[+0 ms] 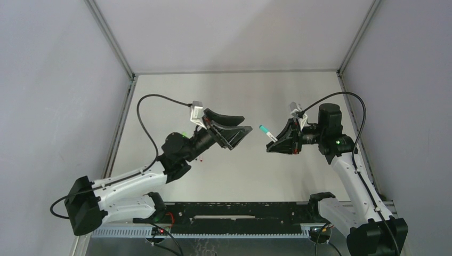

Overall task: Insert the pens into the pen caps
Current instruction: Press the pen cap onto the pen.

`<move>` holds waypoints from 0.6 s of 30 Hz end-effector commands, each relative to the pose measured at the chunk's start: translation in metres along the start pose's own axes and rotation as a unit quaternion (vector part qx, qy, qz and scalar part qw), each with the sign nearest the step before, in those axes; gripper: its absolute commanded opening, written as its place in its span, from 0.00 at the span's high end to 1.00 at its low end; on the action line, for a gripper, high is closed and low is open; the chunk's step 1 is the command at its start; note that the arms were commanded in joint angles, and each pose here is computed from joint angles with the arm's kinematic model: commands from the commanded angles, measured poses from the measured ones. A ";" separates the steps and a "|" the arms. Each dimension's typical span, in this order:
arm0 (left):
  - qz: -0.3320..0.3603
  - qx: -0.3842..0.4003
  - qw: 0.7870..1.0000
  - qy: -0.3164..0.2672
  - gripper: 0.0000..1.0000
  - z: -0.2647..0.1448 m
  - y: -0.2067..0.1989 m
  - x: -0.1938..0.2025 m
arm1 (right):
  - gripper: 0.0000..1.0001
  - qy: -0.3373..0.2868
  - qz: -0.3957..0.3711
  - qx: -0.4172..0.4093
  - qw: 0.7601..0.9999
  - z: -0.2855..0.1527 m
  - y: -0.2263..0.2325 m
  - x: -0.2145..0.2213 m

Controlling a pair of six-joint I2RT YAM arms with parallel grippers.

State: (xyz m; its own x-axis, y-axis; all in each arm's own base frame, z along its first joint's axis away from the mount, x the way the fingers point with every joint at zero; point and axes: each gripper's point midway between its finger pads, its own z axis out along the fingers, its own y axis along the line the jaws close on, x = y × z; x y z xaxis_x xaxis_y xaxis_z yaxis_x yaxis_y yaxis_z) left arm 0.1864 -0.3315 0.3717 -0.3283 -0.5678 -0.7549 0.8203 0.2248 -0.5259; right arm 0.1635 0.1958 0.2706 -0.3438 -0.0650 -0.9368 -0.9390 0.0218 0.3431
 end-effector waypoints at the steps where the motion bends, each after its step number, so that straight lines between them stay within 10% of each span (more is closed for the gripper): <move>1: -0.037 0.010 0.999 0.017 0.25 0.020 -0.009 0.002 | 1.00 -0.004 -0.038 -0.010 0.999 -0.001 0.007 -0.011; 18: -0.054 0.027 0.998 0.023 0.48 0.049 -0.018 0.020 | 1.00 -0.002 -0.038 -0.009 0.999 0.000 0.006 -0.011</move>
State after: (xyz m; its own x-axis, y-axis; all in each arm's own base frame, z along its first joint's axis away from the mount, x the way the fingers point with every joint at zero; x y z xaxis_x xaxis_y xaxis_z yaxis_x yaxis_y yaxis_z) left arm 0.1926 -0.3825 0.3495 -0.4531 -0.4992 -0.7386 0.7762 0.1866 -0.6022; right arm 0.1631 0.1958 0.2691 -0.3332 -0.0679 -0.9404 -0.9429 0.0204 0.3326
